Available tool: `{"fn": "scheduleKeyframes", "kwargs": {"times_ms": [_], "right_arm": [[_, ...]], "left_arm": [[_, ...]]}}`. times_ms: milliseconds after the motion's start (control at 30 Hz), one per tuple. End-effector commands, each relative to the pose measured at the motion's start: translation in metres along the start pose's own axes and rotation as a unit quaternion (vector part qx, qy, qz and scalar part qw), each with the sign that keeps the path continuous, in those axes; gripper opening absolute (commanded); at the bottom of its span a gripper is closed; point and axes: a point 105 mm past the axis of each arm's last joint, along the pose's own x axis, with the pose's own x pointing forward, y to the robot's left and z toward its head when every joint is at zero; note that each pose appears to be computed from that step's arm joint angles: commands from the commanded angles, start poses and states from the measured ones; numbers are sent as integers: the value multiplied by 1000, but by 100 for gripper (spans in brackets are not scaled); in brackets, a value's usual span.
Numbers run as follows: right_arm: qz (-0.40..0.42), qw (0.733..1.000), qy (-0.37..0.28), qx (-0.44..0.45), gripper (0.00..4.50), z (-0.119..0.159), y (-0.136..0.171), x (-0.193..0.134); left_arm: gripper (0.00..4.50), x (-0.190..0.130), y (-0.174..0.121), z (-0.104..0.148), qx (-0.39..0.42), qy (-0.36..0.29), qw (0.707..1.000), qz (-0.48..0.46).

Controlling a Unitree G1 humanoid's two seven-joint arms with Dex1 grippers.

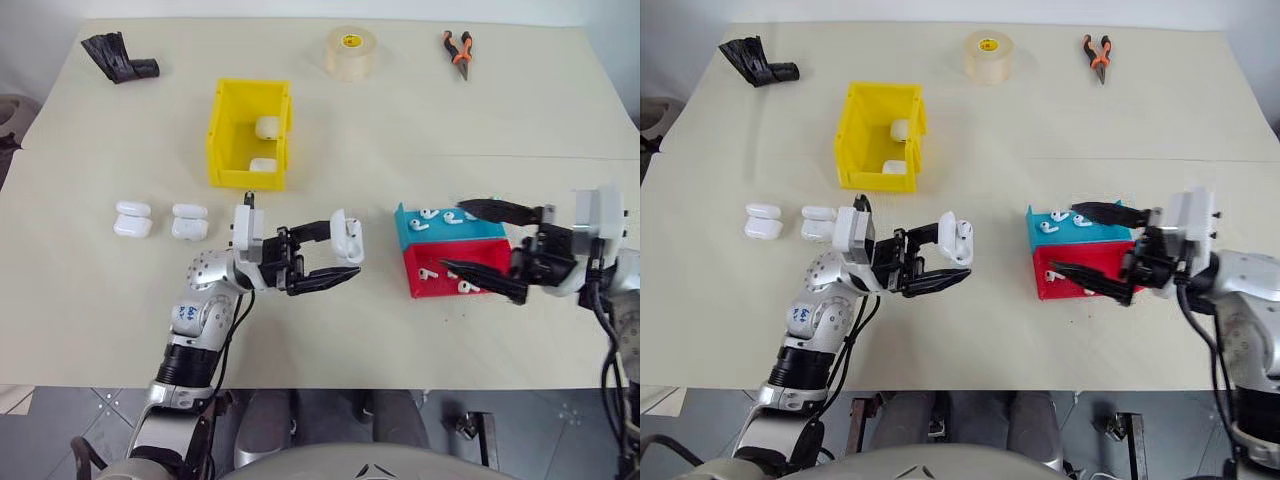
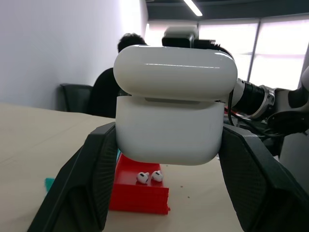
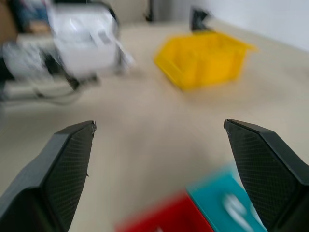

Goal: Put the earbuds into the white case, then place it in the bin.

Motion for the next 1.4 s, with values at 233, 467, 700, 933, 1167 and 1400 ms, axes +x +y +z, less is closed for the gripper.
{"fn": "scheduleKeyframes", "kwargs": {"times_ms": [233,467,700,933,1167,1400], "right_arm": [[-24,989,143,-20,445,-34,-51,-30],[-7,974,222,-37,445,-20,-89,3],[35,927,353,-123,445,-36,-117,27],[78,899,393,-176,445,-44,-124,49],[99,887,418,-171,445,-58,-120,49],[106,880,436,-157,407,-62,-119,43]], "left_arm": [[276,5,-2,9,43,-15,999,9],[276,7,-7,8,48,-22,998,18],[276,11,-9,8,55,-27,998,23],[276,10,-9,10,64,-27,997,31],[276,8,-9,10,68,-24,997,38],[276,8,-9,11,68,-22,997,36]]}}
